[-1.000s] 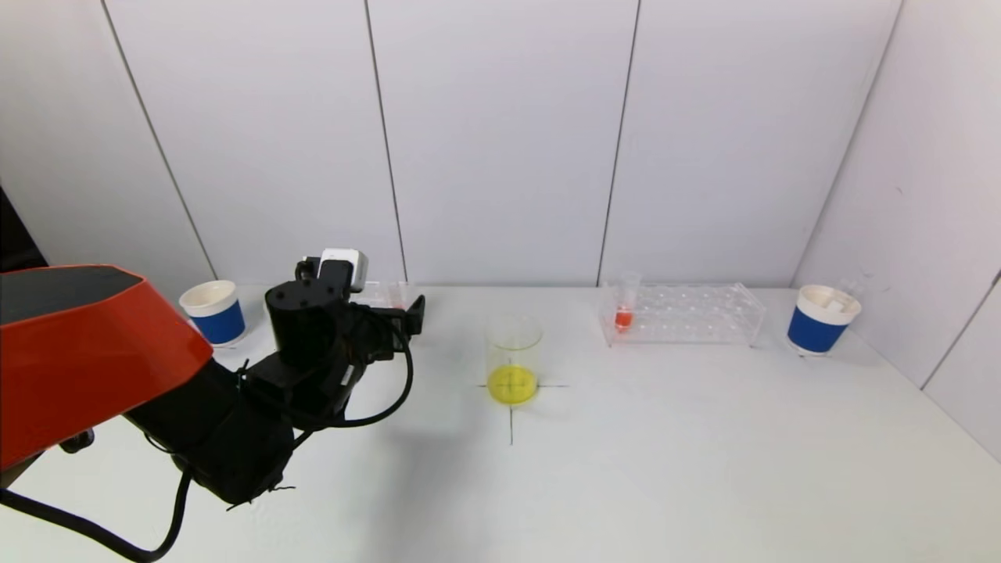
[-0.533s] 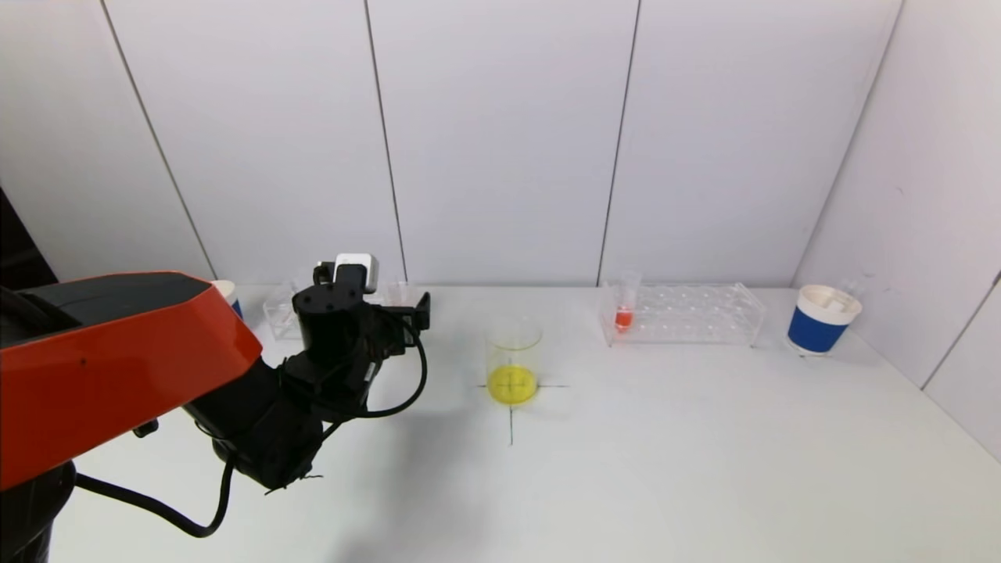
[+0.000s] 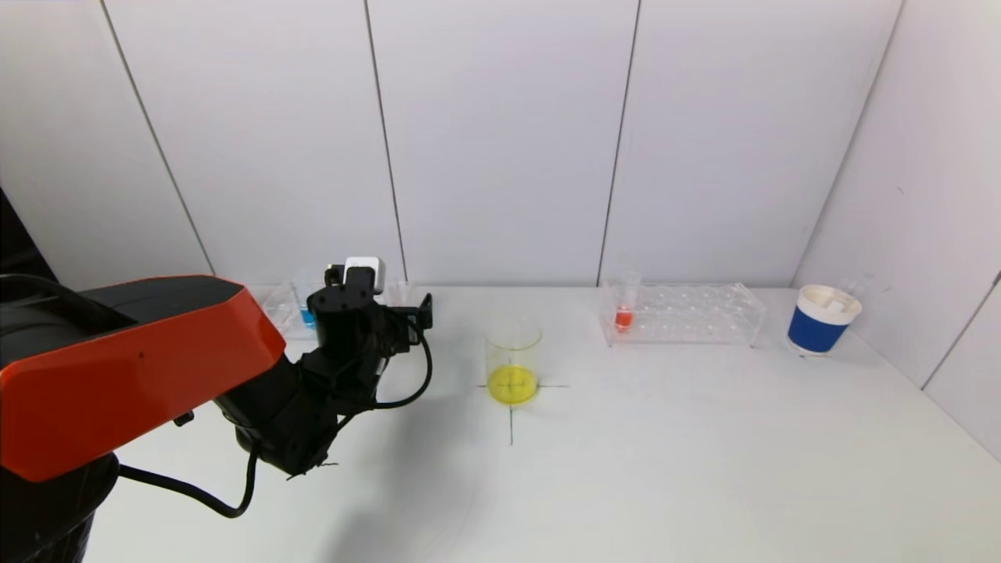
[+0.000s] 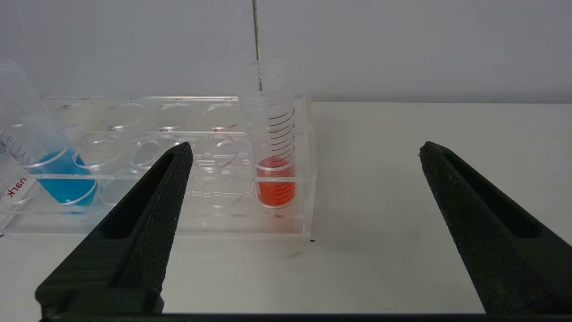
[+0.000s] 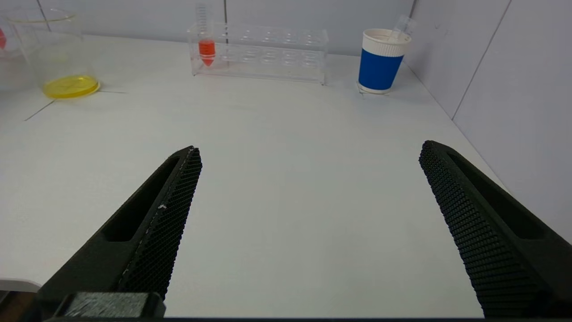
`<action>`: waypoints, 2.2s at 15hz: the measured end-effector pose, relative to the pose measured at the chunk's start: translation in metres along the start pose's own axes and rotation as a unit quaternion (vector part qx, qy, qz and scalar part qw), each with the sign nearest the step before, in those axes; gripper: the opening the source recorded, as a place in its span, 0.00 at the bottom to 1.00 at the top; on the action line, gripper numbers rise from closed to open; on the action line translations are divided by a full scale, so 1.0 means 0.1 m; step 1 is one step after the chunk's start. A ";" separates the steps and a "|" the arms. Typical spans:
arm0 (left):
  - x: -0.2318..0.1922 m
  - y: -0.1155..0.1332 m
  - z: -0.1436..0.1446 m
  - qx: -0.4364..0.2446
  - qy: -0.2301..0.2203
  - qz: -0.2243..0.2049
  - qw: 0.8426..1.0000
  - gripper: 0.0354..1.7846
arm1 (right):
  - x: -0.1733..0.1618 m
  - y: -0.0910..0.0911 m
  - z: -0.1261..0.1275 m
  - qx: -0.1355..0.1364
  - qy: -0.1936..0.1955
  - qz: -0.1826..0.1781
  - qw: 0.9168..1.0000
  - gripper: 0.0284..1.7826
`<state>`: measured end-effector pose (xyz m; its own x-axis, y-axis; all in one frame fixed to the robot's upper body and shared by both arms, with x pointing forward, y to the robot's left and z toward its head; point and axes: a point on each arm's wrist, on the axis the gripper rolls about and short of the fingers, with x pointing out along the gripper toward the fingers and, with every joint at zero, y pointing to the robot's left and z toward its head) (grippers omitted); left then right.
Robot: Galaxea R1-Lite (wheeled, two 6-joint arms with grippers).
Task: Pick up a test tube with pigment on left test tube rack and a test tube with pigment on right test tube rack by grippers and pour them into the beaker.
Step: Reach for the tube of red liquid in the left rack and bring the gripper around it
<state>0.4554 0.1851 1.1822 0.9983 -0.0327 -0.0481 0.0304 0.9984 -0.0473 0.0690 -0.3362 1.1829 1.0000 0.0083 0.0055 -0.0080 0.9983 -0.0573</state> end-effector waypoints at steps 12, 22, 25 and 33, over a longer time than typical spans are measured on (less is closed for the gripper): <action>0.26 0.06 0.02 0.002 -0.003 0.013 1.000 0.99 | 0.00 0.00 0.00 0.000 0.000 0.000 1.000 0.99; 0.39 0.08 -0.06 0.002 -0.013 0.018 1.000 0.99 | 0.00 0.00 0.00 0.000 0.000 0.000 1.000 0.99; 0.41 0.08 -0.11 0.009 -0.019 0.017 1.000 0.99 | 0.00 0.00 0.00 0.000 0.000 0.000 1.000 0.99; 0.48 0.07 -0.22 0.014 -0.028 0.018 0.999 0.99 | 0.00 0.00 0.00 0.000 0.000 0.000 1.000 0.99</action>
<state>0.5020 0.1897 1.1578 1.0000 0.0043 0.0058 -0.0042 0.9998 -0.0186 0.0690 -0.3362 1.1829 1.0000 0.0083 0.0055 -0.0080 0.9983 -0.0570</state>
